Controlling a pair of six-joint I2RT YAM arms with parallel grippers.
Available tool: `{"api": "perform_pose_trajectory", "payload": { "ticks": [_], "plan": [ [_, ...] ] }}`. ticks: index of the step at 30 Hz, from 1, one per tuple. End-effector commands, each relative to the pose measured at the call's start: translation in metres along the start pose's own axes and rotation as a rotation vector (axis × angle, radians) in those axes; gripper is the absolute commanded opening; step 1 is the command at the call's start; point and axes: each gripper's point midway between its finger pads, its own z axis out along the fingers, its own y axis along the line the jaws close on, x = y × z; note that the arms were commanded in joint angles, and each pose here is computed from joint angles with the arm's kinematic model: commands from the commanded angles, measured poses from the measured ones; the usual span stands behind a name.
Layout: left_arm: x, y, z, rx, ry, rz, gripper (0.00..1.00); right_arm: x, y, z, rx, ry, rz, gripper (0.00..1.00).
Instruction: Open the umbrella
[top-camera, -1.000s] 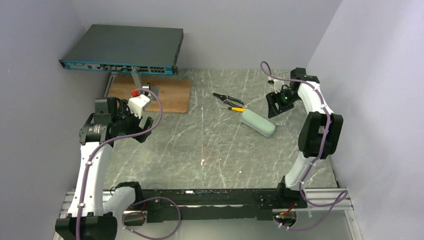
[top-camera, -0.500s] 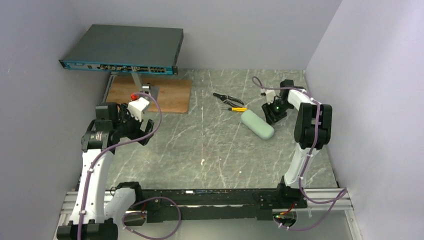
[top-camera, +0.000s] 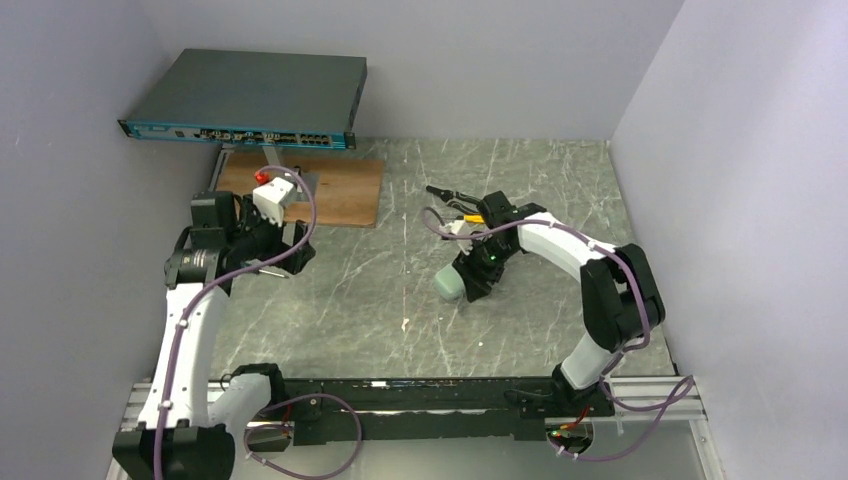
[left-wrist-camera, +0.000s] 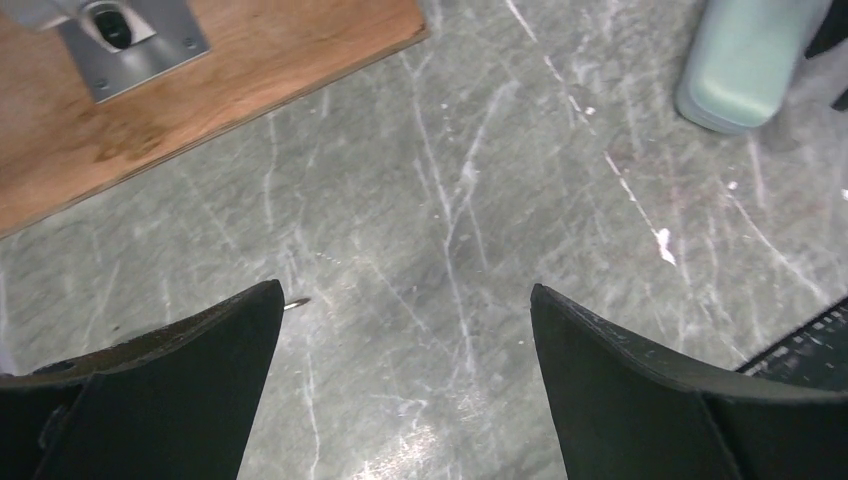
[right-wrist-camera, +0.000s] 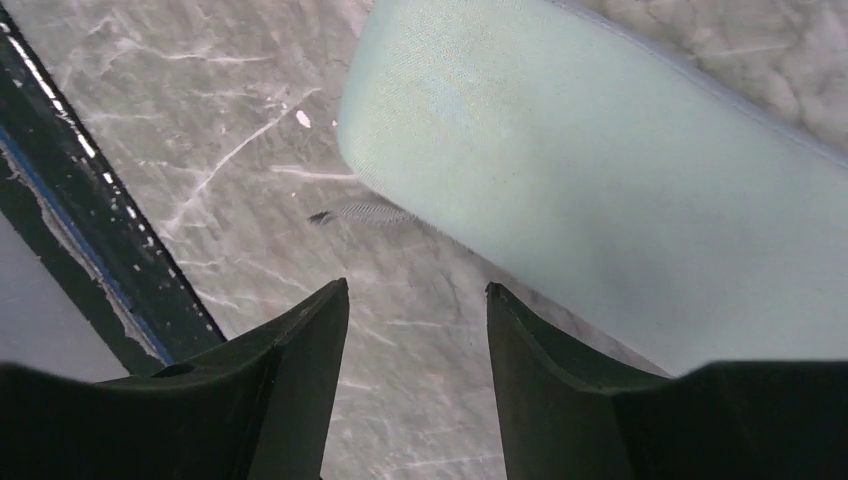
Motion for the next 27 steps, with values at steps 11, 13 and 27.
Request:
{"api": "perform_pose_trajectory", "payload": {
  "ticks": [11,13,27],
  "plan": [
    [0.021,-0.052,0.014,0.278,-0.104,0.143,1.00,-0.013,-0.107,-0.091,0.204,-0.061,-0.007,0.66],
    [0.029,-0.054,0.017,0.290,-0.072,0.162,0.98,-0.009,-0.122,-0.088,0.181,-0.037,0.019,0.66],
    [0.039,-0.050,0.029,0.289,-0.028,0.097,0.93,-0.007,-0.040,-0.026,-0.090,-0.018,-0.057,0.63]
  ]
}}
